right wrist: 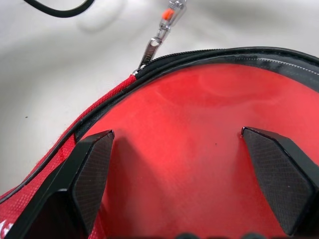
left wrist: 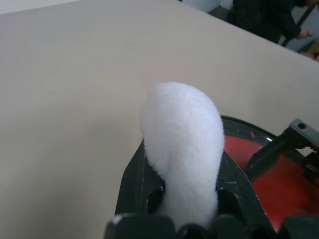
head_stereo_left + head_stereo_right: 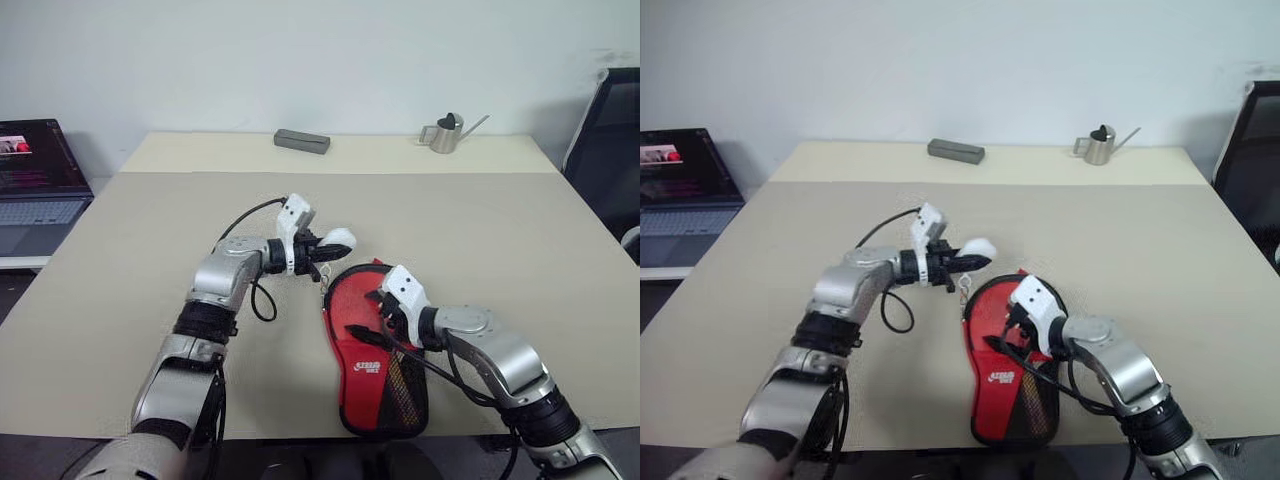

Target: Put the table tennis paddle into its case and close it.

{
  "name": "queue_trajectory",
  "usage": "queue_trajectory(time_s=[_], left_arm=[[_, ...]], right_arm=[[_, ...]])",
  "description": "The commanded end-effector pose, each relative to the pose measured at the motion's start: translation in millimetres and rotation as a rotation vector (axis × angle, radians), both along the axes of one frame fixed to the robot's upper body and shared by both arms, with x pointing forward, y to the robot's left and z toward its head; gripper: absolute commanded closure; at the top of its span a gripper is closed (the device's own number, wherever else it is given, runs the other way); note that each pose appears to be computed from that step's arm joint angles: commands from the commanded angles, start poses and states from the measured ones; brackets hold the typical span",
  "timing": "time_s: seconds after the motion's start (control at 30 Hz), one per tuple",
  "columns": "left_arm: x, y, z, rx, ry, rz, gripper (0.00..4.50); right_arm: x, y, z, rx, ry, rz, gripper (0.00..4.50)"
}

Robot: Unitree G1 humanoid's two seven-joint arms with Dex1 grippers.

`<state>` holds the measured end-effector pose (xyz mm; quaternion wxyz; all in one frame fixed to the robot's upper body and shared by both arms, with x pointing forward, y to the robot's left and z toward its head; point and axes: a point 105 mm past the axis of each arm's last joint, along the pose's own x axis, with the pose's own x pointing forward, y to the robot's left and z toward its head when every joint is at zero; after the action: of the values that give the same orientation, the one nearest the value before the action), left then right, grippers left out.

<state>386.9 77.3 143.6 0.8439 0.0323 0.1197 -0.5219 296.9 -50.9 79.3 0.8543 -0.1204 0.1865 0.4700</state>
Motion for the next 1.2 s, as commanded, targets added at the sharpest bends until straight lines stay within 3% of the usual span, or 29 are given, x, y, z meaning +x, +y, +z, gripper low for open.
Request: queue_trajectory(time_s=[0.03, 0.3, 0.7, 0.87, 1.2], left_arm=[[12.3, -3.8, 8.8, 0.041, -0.08, 0.002, 4.03], [42.2, 11.4, -8.7, 0.192, -0.154, 0.125, 4.03], [51.3, 11.4, -11.5, 0.204, -0.161, 0.163, 4.03], [63.5, -11.0, 12.5, 0.158, -0.218, 0.221, 4.03], [67.2, -20.9, 6.0, 0.221, -0.251, 0.26, 4.03]], right_arm=[[-12.4, -4.8, -46.6, -0.074, 0.164, -0.034, 0.0], [-16.7, 12.7, -56.6, -0.058, 0.179, -0.045, 0.0], [-21.7, 18.6, -62.4, -0.046, 0.199, -0.068, 0.0], [-23.8, 1.6, -77.7, -0.08, 0.231, -0.139, 0.0], [-24.8, -23.6, -81.1, -0.123, 0.229, -0.184, 0.0]])
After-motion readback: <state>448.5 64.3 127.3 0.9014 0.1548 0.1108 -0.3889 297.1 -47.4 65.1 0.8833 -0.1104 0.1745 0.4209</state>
